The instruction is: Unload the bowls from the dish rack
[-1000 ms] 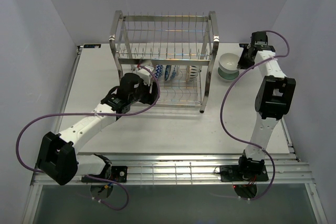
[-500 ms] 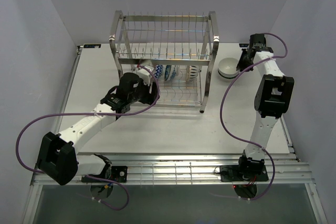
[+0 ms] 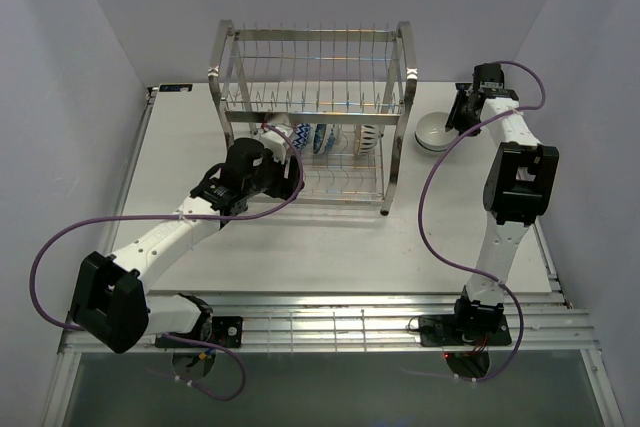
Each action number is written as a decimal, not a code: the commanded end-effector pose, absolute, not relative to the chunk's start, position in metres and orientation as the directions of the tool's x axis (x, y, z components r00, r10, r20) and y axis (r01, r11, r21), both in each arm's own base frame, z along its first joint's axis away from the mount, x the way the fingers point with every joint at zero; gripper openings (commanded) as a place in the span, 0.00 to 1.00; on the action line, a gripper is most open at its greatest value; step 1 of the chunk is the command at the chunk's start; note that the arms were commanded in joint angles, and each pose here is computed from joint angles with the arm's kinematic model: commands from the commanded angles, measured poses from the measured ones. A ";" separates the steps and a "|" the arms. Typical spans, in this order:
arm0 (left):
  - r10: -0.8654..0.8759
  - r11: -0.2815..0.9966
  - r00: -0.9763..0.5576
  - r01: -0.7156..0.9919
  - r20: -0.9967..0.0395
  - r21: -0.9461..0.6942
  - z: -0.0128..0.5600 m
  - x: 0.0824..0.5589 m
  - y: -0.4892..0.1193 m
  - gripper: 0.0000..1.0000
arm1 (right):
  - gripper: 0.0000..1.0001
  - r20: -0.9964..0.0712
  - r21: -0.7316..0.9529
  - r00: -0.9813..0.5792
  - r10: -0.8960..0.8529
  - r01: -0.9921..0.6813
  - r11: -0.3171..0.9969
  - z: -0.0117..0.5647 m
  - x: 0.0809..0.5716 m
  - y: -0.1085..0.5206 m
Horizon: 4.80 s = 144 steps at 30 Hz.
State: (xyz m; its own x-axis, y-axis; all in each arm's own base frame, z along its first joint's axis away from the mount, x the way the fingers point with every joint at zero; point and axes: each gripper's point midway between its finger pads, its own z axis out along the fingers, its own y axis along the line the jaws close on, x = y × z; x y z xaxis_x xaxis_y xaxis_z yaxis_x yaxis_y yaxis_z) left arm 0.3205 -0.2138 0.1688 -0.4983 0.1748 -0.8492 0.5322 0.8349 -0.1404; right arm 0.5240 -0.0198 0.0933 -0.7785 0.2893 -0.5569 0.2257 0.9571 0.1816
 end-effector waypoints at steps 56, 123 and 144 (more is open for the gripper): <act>-0.154 0.758 -0.488 0.499 -0.859 -0.420 0.199 0.304 -0.226 0.78 | 0.70 -0.638 0.479 -0.638 0.431 0.109 0.871 0.169 0.387 0.032; -0.518 0.571 -0.481 0.421 -0.707 -0.705 0.168 0.466 -0.396 0.66 | 0.58 -0.490 0.716 -0.762 0.424 -0.074 0.694 0.106 0.294 0.097; -0.512 0.492 -0.553 0.438 -0.657 -0.752 0.160 0.470 -0.409 0.33 | 0.57 -0.488 0.698 -0.771 0.408 -0.064 0.713 0.096 0.295 0.094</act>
State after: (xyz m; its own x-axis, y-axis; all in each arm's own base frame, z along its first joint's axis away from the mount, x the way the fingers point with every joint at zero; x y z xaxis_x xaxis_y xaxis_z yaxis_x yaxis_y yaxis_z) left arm 0.4693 -0.4046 0.1460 -0.5495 -0.5093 -0.6623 0.4157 0.5210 -0.7455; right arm 0.2920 0.0960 0.0952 -0.7819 0.4241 -0.4570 -0.0314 0.7053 0.7082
